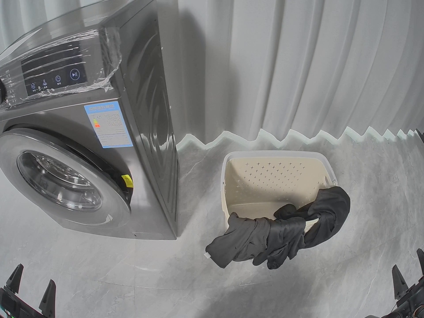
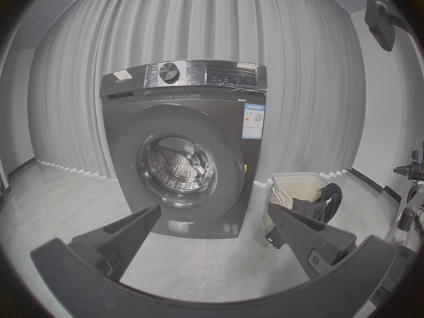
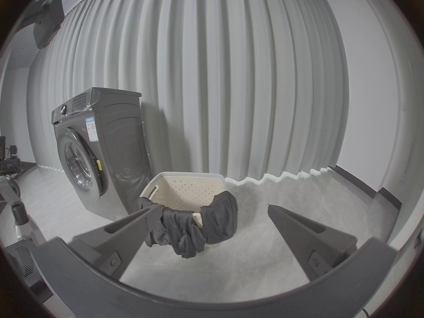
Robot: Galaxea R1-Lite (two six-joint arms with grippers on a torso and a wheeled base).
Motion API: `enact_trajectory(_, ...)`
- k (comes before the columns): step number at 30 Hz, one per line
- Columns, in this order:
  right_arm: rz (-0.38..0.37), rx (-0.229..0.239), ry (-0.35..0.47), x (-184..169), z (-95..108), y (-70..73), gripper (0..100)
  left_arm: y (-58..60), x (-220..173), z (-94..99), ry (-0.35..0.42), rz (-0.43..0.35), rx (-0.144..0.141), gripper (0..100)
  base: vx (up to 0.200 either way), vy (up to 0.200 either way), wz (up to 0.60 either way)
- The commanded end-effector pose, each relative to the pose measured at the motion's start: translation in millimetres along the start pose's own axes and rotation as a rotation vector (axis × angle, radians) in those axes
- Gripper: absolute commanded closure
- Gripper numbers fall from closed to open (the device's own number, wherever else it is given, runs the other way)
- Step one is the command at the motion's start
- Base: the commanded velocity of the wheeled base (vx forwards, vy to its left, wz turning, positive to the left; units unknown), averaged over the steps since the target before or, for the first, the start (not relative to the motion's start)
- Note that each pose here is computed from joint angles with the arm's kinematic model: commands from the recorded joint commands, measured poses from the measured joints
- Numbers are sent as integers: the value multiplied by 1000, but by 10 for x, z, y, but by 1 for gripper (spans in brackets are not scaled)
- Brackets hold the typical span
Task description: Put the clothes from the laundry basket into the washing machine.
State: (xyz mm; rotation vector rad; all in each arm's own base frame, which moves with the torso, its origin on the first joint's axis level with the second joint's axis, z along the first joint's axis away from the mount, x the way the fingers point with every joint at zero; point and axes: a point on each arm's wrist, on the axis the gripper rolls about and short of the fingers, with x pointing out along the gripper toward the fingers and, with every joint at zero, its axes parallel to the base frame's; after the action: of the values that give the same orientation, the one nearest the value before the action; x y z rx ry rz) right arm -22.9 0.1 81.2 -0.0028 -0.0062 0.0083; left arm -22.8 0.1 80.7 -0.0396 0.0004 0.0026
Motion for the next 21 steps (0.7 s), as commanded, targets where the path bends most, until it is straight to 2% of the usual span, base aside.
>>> enact_trajectory(1, 1, 0, 2, 0, -53, 0, 0, 2, 1, -52, 1, 1, 0, 0, 0, 0, 0)
enact_trajectory(7, 1, 0, 2, 0, -53, 0, 0, 2, 1, -52, 1, 1, 0, 0, 0, 0, 0)
enact_trajectory(16, 1, 0, 2, 0, -53, 0, 0, 2, 1, -52, 1, 1, 0, 0, -200, 0, 0)
enact_trajectory(21, 1, 0, 3, 0, -54, 0, 0, 2, 1, -52, 1, 1, 0, 0, 0, 0, 0)
